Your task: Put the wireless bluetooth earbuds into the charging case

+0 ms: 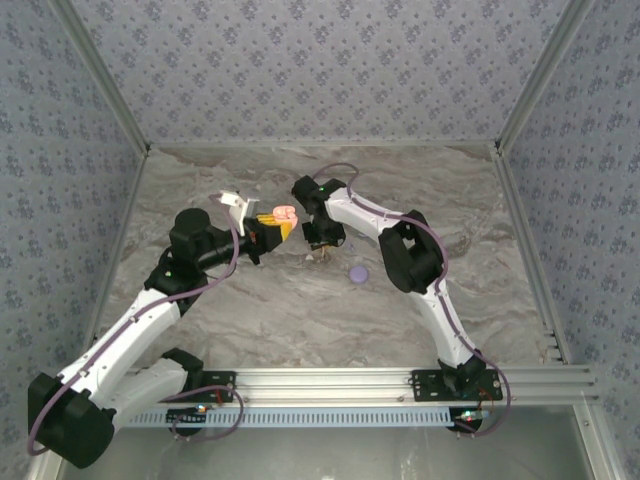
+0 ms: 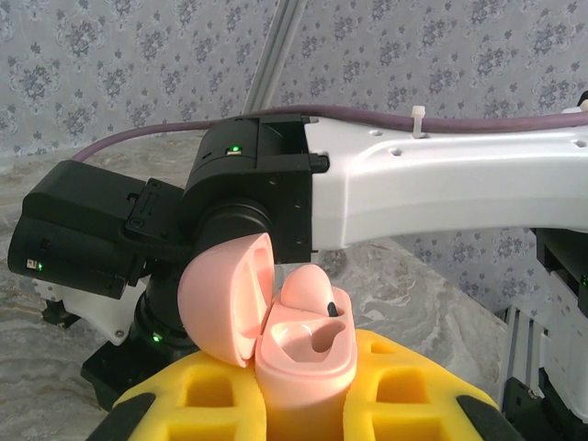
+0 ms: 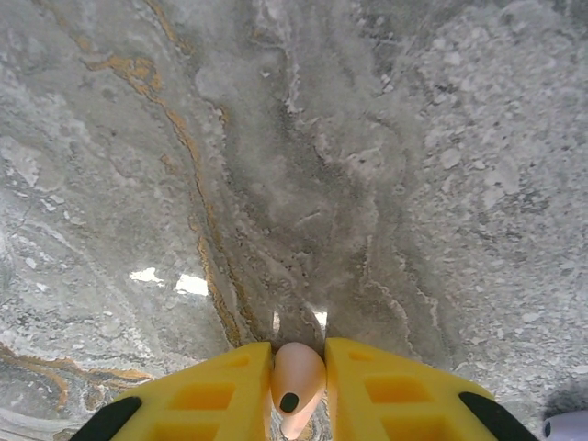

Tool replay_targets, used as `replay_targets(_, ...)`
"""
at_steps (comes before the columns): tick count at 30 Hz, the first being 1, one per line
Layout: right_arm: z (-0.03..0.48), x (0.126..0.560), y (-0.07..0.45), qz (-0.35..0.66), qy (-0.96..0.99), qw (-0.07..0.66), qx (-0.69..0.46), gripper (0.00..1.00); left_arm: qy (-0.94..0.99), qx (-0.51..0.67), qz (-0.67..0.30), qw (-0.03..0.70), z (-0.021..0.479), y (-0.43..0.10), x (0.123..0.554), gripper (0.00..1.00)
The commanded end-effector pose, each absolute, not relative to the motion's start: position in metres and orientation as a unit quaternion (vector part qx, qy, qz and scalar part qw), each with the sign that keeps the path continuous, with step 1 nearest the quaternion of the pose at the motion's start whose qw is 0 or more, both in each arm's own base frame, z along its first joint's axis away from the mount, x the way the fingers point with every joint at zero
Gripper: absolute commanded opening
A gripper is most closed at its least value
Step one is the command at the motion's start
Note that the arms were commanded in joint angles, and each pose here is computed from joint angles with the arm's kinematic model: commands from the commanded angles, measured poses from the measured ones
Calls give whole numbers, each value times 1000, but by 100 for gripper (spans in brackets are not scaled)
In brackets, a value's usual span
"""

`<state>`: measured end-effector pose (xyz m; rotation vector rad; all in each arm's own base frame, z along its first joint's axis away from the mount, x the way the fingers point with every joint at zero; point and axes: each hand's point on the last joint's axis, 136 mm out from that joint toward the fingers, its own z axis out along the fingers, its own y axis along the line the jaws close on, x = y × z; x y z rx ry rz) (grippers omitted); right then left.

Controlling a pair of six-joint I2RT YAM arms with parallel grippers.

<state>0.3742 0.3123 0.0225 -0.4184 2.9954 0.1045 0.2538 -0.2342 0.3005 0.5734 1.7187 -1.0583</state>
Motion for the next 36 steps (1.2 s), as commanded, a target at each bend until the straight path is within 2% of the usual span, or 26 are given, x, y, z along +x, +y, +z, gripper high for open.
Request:
replay_targets(1, 9, 366, 304, 5, 988, 35, -150, 22, 691, 244, -434, 524, 316, -231, 252, 12)
replay_targets(8, 19, 374, 304, 28, 982, 59, -179, 21, 701, 237, -430, 518, 309, -230, 255, 12)
replay_targets(21, 52, 381, 296, 136, 970, 121, -163, 20, 760, 170, -418, 467, 249, -222, 286, 11)
replay_targets(36, 99, 380, 282, 222, 946, 193, -139, 20, 782, 141, -418, 441, 201, -222, 298, 11)
